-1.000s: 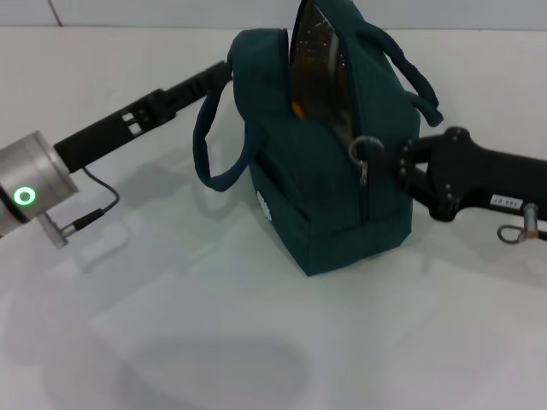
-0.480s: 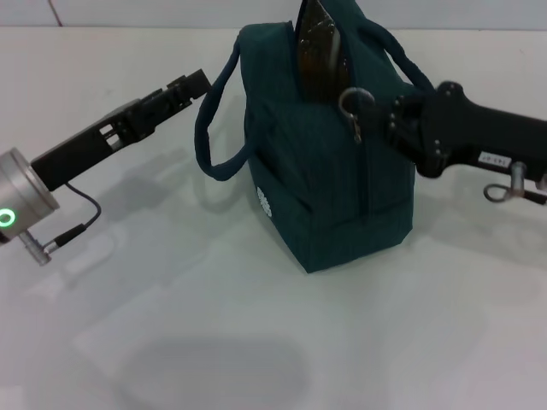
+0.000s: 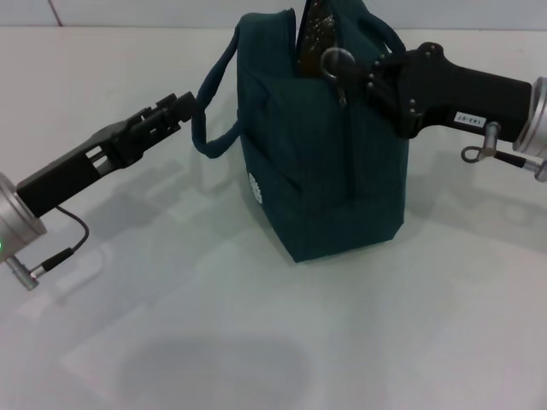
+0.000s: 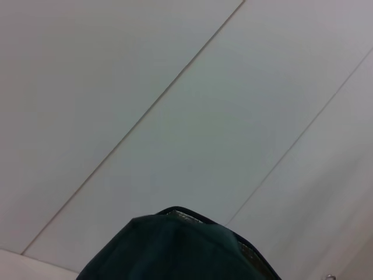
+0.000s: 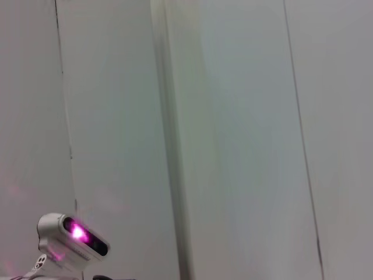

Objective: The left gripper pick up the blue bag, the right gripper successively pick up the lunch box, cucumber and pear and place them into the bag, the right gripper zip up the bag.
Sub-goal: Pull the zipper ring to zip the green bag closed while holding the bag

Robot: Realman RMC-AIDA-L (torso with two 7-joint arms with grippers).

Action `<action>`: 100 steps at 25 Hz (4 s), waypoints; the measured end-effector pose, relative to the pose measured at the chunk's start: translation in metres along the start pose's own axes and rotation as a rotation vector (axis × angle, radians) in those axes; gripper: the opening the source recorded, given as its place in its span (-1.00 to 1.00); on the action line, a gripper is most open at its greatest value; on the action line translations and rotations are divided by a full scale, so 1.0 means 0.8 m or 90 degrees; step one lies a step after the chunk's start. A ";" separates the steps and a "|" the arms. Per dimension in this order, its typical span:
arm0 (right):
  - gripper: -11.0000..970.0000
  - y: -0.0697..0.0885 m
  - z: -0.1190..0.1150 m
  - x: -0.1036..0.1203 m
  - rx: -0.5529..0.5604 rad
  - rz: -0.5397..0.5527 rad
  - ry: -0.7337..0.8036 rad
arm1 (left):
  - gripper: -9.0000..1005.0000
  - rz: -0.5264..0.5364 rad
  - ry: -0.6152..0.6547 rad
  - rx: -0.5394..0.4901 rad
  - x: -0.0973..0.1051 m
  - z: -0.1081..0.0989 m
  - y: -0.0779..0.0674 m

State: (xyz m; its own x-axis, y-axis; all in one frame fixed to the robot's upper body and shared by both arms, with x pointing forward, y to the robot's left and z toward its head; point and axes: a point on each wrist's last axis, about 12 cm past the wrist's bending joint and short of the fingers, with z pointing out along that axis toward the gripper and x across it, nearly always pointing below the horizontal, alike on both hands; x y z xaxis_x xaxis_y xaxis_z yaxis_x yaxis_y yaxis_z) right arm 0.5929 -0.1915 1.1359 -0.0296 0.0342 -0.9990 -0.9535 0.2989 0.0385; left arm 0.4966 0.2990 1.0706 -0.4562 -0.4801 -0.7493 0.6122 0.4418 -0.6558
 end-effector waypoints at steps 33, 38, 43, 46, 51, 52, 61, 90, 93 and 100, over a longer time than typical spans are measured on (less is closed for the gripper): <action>-0.98 0.011 0.052 -0.013 -0.042 0.001 -0.030 | 0.29 0.036 0.002 0.026 0.003 -0.005 -0.007; -0.98 0.015 0.057 -0.009 -0.046 0.005 -0.021 | 0.28 0.039 0.012 0.035 0.002 0.005 -0.007; -0.98 0.016 0.061 -0.008 -0.050 -0.001 -0.015 | 0.27 0.044 0.028 0.049 0.001 0.016 -0.008; -0.98 0.016 0.064 -0.010 -0.057 -0.005 -0.013 | 0.27 0.045 0.031 0.051 0.000 0.020 -0.008; -0.98 0.020 0.069 -0.011 -0.067 -0.008 -0.016 | 0.26 0.044 0.045 0.046 0.001 0.027 -0.006; -0.98 0.020 0.069 -0.011 -0.066 -0.007 -0.018 | 0.26 0.042 0.050 0.044 0.002 0.030 -0.005; -0.98 0.021 0.064 -0.007 -0.060 -0.002 -0.018 | 0.12 0.045 0.070 0.045 0.005 0.044 -0.002; -0.98 0.020 0.053 -0.010 -0.040 0.036 -0.061 | -0.86 0.099 0.063 0.083 0.006 0.040 -0.011; -0.98 0.019 0.052 -0.011 -0.039 0.037 -0.063 | -0.86 0.102 0.065 0.084 0.007 0.040 -0.011; -0.98 0.017 0.050 -0.012 -0.029 0.041 -0.069 | -0.87 0.109 0.067 0.085 0.007 0.040 -0.011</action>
State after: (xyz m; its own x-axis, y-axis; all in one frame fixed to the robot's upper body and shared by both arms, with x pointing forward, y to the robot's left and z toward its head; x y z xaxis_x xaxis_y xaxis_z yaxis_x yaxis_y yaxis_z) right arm 0.5923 -0.1495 1.1468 -0.0613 0.1551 -0.9860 -0.9633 0.2495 0.0991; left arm 0.5094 0.2682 1.0746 -0.3992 -0.3225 -0.8583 0.7626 0.4029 -0.5061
